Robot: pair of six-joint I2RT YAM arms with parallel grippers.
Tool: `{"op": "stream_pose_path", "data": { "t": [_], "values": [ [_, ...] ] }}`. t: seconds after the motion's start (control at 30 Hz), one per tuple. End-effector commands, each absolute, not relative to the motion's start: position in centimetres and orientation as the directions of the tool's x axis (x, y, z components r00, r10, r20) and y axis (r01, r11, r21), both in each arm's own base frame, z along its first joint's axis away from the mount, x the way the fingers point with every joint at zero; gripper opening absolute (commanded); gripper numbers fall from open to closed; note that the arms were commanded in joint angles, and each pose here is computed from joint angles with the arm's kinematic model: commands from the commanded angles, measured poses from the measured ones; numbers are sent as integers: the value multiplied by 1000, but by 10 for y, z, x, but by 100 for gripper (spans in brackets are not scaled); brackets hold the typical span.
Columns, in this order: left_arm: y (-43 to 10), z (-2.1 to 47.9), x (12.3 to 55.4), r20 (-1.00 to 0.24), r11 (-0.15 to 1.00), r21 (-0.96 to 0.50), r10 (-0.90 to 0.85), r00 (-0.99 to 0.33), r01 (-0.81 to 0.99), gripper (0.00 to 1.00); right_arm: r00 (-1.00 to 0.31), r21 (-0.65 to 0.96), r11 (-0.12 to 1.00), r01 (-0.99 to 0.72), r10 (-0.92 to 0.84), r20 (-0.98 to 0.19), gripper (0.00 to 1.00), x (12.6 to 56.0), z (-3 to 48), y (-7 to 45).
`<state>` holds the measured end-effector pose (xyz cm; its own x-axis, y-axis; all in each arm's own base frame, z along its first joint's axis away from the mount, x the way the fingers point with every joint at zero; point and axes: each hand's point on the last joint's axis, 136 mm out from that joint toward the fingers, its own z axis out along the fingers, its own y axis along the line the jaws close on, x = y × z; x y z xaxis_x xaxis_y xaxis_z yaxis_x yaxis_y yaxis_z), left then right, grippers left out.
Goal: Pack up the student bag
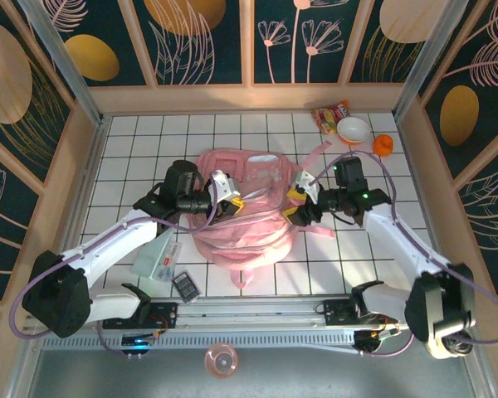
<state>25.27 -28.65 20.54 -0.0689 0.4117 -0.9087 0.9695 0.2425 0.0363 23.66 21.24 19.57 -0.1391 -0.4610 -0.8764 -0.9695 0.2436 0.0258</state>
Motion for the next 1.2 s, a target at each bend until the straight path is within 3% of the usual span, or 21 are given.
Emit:
{"op": "stream_pose_path", "data": {
  "t": [0.0,0.4,0.7,0.93,1.17],
  "values": [
    [-296,265,260,-947,215,205,290,138,955,0,-171,42,281,-959,-450,-876,64,225,198,205],
    [-300,273,253,-951,168,217,258,170,962,0,-137,-38,383,-923,-418,-898,67,289,204,193],
    [-302,275,252,-952,157,219,251,176,963,0,-140,-4,305,-952,-448,-883,67,324,176,212],
    [-302,275,255,-952,166,223,252,177,961,0,-179,60,254,-965,-478,-860,65,320,154,225],
    [-300,271,262,-948,205,226,269,167,952,0,-220,124,232,-965,-452,-864,62,279,160,232]
  ]
}}
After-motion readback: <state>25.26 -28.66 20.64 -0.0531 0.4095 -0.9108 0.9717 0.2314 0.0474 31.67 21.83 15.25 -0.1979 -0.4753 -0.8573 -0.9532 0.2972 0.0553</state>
